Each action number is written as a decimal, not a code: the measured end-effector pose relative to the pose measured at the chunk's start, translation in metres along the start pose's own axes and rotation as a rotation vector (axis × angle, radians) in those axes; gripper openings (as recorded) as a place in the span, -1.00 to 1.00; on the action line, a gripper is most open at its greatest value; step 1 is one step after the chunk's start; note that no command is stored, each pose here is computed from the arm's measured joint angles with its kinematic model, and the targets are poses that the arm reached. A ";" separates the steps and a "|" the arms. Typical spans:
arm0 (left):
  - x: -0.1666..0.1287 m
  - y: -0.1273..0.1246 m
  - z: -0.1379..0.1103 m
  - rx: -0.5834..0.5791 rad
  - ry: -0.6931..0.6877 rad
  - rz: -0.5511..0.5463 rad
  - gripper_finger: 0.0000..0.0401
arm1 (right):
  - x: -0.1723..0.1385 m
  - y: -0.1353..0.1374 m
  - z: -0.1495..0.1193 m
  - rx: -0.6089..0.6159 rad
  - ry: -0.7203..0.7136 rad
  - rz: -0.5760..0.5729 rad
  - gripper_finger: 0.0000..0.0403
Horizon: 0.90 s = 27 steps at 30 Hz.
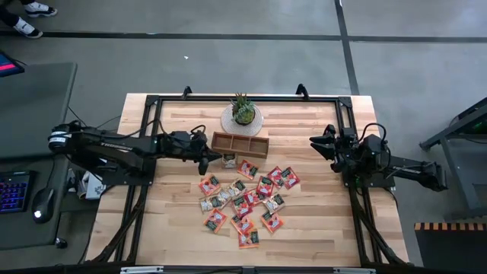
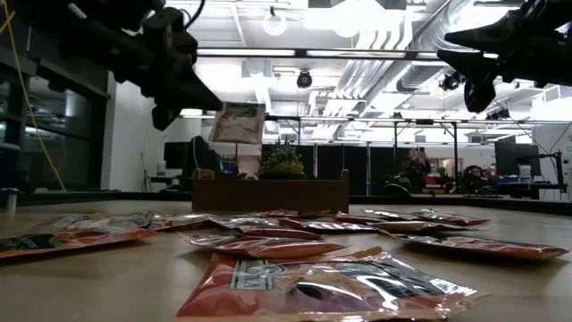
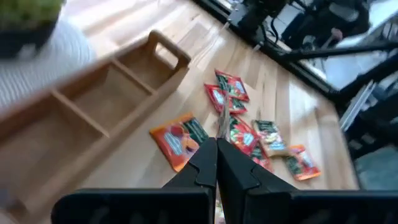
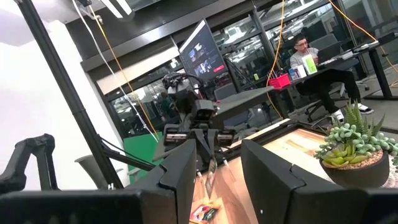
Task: Pick & Place Tea
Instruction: Put the brown tea bag into the left section of the wooden organizer
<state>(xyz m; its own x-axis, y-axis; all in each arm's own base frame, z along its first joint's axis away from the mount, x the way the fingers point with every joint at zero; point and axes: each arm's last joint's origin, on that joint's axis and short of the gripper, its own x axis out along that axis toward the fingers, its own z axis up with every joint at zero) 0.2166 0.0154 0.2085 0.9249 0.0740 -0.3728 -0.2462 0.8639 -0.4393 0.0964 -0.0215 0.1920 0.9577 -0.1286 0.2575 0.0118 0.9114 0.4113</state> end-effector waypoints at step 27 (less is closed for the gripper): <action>-0.017 -0.001 0.007 0.535 -0.037 0.049 -1.00 | 0.000 0.000 0.000 0.000 0.000 0.000 -0.38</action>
<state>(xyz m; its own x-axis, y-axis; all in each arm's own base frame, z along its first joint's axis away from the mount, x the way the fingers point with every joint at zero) 0.2027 0.0164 0.2207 0.9280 0.1297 -0.3492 -0.1161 0.9914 0.0597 0.0964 -0.0215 0.1919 0.9577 -0.1288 0.2572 0.0121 0.9114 0.4113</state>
